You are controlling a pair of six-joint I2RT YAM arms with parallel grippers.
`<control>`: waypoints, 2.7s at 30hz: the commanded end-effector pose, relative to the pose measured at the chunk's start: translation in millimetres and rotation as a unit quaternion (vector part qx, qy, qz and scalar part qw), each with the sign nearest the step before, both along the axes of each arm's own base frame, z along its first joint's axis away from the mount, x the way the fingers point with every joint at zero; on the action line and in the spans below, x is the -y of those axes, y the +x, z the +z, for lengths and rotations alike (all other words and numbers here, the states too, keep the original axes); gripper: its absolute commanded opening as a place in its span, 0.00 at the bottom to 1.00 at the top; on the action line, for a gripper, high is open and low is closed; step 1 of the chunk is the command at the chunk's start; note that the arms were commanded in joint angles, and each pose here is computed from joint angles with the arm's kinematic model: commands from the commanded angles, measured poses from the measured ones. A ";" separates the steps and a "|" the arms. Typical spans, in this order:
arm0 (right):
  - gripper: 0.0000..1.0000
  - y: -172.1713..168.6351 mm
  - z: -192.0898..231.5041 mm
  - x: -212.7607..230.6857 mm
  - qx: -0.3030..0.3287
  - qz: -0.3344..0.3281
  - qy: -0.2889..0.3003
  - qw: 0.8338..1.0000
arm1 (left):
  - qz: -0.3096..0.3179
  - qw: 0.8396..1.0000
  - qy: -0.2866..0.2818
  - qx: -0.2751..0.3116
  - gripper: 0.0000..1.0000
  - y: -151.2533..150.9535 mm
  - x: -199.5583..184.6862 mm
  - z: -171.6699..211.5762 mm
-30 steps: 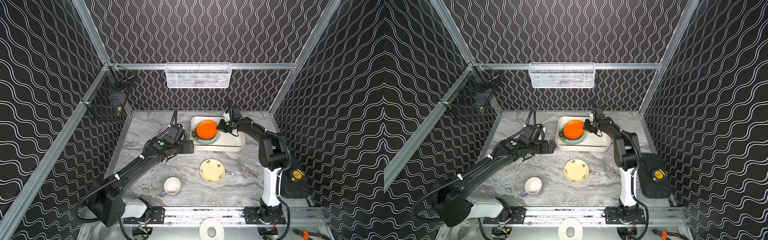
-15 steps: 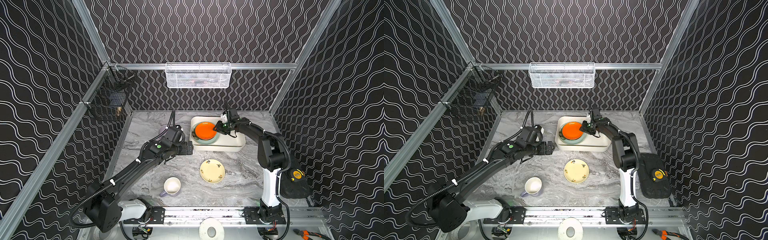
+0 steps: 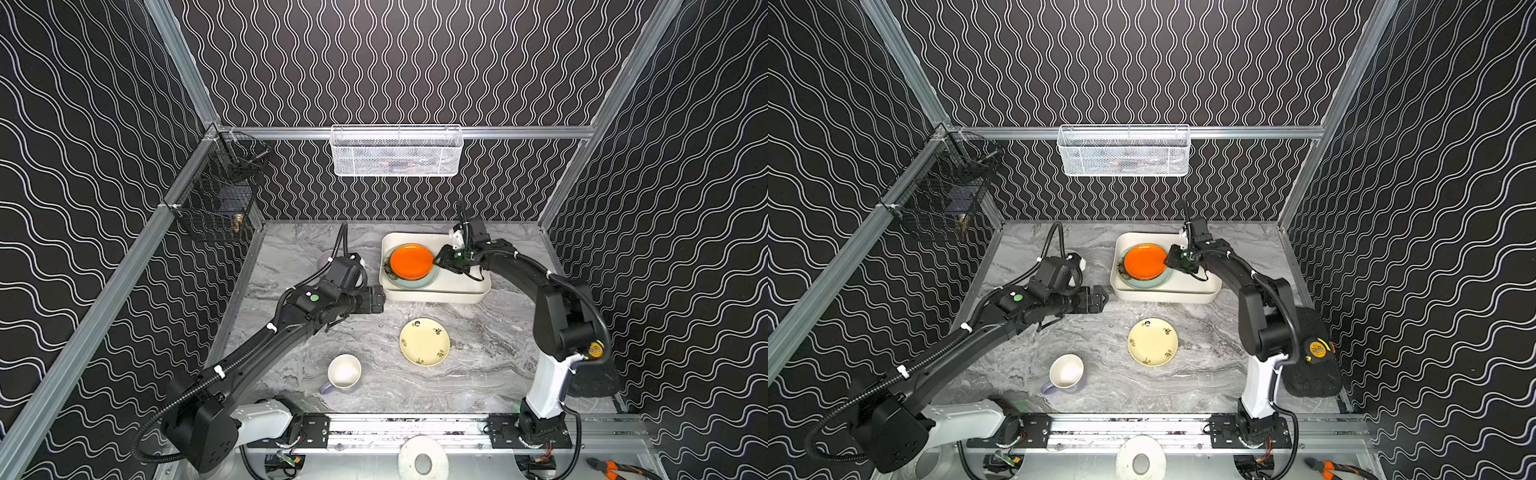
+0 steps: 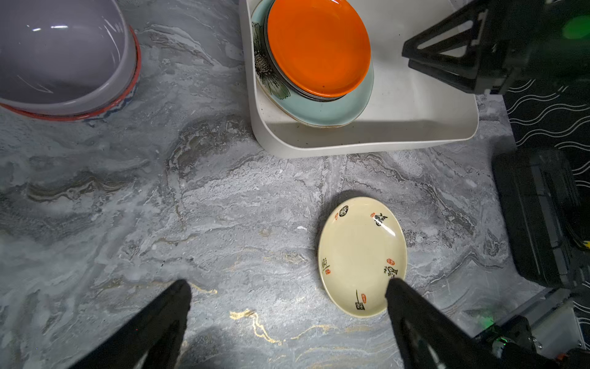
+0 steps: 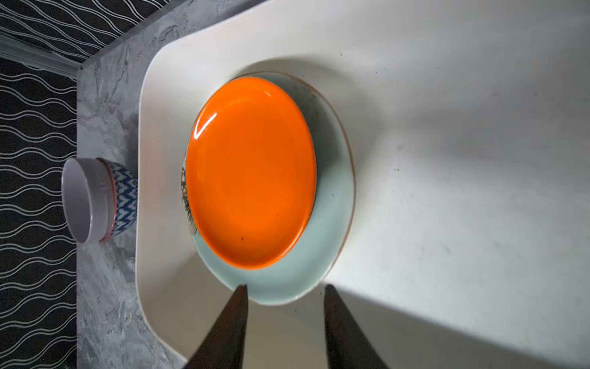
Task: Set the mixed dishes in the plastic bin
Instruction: 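Release the orange plate and move the right gripper to the cream plate edge, then pinch and lift the cream character plate with the right gripper toward the bin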
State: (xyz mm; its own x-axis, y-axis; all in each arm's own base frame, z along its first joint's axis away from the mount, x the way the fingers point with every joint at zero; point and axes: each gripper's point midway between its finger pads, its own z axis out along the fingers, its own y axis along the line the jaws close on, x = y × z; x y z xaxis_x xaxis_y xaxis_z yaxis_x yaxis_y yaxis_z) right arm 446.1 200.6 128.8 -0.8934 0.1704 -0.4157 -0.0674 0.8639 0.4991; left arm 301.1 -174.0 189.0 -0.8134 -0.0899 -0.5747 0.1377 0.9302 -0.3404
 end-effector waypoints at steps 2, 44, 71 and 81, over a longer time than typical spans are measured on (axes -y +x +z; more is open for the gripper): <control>0.40 -42.7 15.2 3.9 0.017 0.012 -0.009 1.000 | -0.005 1.000 -0.028 -0.004 0.99 -9.6 5.7 -3.3; 0.07 -211.2 -98.9 18.7 -0.079 0.030 0.003 0.996 | -0.062 0.995 0.081 -0.005 0.99 -112.6 75.5 -56.6; 0.05 -45.9 49.3 1.0 0.070 -0.022 0.001 0.997 | -0.007 0.997 0.061 0.043 0.99 -50.3 11.0 6.6; 0.05 58.3 7.1 -13.0 0.027 -0.020 0.004 0.999 | 0.027 0.999 0.046 0.006 0.99 -20.7 -24.3 -14.6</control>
State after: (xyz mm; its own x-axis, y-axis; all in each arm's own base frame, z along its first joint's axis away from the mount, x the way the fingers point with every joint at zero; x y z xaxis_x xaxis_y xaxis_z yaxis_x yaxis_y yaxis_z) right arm 497.6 206.6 142.6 -0.8433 0.2377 -0.4820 -0.0412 0.8656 0.4990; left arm 276.4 -146.4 178.2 -0.7897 -0.0966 -0.6058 0.0529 0.9731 -0.2241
